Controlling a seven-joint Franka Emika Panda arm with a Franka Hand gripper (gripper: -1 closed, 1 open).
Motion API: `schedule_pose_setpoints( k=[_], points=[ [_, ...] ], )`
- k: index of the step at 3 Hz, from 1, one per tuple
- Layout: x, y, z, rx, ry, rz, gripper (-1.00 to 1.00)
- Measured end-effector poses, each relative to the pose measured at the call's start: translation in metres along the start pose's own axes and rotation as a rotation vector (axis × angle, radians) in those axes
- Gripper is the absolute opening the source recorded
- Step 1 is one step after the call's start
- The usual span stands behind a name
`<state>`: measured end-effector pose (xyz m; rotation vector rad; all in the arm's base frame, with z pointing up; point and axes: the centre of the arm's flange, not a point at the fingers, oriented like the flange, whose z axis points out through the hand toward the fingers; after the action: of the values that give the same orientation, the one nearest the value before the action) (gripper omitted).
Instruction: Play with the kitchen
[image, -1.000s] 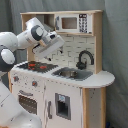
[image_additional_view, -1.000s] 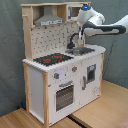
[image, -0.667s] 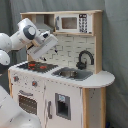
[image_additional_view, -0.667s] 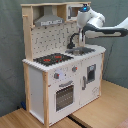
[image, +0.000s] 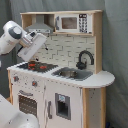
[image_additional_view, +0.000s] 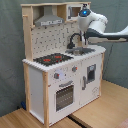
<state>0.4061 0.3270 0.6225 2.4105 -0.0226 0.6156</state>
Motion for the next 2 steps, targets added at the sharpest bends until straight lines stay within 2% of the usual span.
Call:
schedule_pose_setpoints(
  k=[2],
  points=[
    [-0.047,-0.015,-0.055,-0.196,0.086,-0.076,1.00]
  ],
)
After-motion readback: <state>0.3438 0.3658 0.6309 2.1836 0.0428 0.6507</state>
